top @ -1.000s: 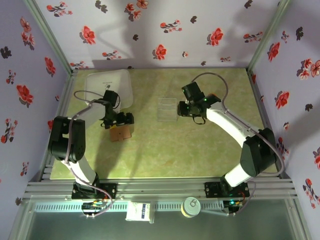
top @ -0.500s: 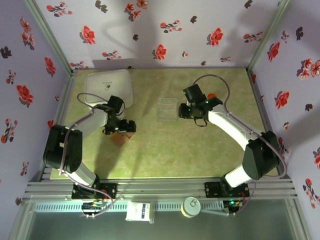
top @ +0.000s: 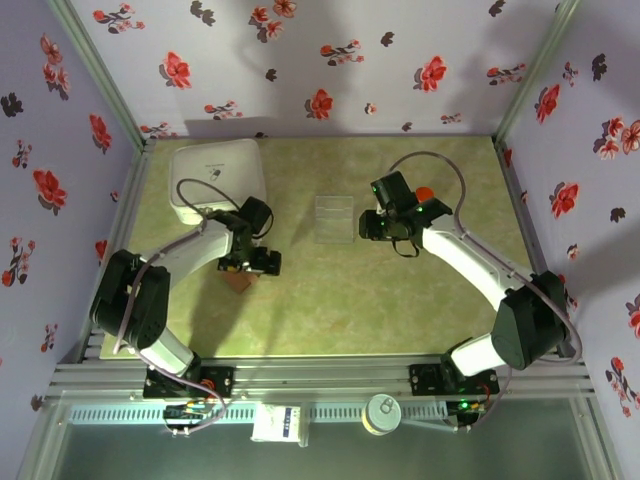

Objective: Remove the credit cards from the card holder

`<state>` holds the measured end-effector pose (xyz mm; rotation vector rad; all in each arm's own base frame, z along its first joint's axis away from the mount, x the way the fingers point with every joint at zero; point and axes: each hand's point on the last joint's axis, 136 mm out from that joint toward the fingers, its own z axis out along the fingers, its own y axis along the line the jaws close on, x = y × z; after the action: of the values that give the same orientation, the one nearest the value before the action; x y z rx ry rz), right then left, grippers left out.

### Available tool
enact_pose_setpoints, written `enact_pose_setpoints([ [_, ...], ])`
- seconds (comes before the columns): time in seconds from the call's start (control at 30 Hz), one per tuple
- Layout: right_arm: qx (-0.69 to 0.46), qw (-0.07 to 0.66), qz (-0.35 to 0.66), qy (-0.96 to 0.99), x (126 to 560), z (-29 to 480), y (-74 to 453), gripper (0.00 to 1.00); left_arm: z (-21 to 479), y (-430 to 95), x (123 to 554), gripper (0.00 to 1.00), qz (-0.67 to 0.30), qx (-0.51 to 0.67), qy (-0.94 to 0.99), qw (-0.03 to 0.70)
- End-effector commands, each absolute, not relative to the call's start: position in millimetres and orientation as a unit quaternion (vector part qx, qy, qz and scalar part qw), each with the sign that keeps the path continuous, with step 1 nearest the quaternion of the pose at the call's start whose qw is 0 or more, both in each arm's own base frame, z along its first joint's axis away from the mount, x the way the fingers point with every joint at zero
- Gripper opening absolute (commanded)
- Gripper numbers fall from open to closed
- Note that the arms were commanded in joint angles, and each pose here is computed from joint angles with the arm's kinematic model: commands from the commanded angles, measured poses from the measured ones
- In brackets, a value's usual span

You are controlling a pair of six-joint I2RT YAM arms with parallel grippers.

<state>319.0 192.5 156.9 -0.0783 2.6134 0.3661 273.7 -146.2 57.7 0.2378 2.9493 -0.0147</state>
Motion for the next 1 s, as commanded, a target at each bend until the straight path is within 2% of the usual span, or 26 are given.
enact_pose_setpoints([
  [0.0, -0.036, 0.253, 0.124, 0.959, 313, 159, 187, 0.42, 63, -134, 291, 1.00, 0.039, 0.102, 0.989, 0.098],
  [0.2, -0.036, 0.254, 0.120, 0.959, 312, 160, 184, 0.44, 51, -122, 306, 1.00, 0.050, 0.103, 0.990, 0.077],
  [0.3, -0.036, 0.256, 0.118, 0.959, 311, 161, 183, 0.44, 43, -122, 305, 1.00, 0.024, 0.098, 0.993, 0.063],
  [0.63, -0.034, 0.253, 0.118, 0.960, 310, 158, 183, 0.45, 27, -142, 279, 1.00, -0.060, 0.082, 0.995, 0.024],
  [0.83, -0.036, 0.250, 0.119, 0.960, 311, 156, 185, 0.45, 34, -143, 258, 1.00, -0.048, 0.076, 0.996, 0.007],
  [0.97, -0.038, 0.246, 0.121, 0.961, 312, 153, 187, 0.46, 35, -144, 260, 1.00, -0.025, 0.070, 0.997, 0.015],
])
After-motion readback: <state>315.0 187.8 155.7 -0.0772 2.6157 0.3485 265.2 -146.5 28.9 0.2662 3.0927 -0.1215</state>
